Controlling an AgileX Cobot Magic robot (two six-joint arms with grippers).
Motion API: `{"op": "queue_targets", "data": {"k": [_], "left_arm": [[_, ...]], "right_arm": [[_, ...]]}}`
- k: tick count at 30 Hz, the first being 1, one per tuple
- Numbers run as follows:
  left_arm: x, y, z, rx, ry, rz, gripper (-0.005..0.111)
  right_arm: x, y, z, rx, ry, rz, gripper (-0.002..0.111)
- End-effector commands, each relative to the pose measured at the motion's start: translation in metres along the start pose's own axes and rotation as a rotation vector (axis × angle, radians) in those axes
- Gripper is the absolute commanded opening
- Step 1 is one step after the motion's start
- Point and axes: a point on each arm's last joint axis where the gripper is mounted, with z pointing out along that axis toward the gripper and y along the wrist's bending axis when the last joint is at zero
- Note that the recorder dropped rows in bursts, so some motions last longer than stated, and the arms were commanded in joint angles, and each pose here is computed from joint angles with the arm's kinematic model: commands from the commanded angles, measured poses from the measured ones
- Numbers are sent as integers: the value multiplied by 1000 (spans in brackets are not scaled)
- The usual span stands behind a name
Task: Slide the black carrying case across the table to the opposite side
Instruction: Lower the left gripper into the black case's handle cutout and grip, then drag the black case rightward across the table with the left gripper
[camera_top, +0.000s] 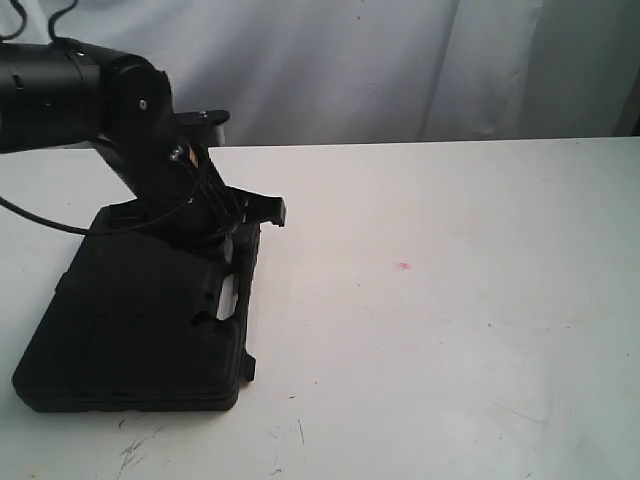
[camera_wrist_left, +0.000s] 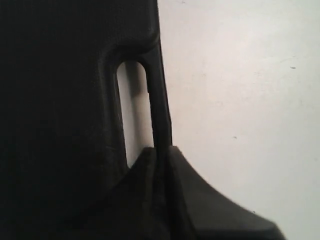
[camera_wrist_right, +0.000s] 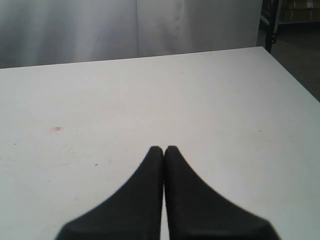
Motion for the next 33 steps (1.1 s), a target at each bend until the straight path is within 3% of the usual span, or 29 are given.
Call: {"op": "queue_targets", "data": {"k": [1,6,33], "left_arm": [[-7,-2,12,-49,-6,-15,20],[-10,-4,28,-42,-11,-14,32],[-20,-10,92,-62,74,-26,31]], "right_arm": [[1,0,0,-2,-2,4,0],[1,0,0,-2,-2,4,0],[1,0,0,-2,-2,4,0]]}}
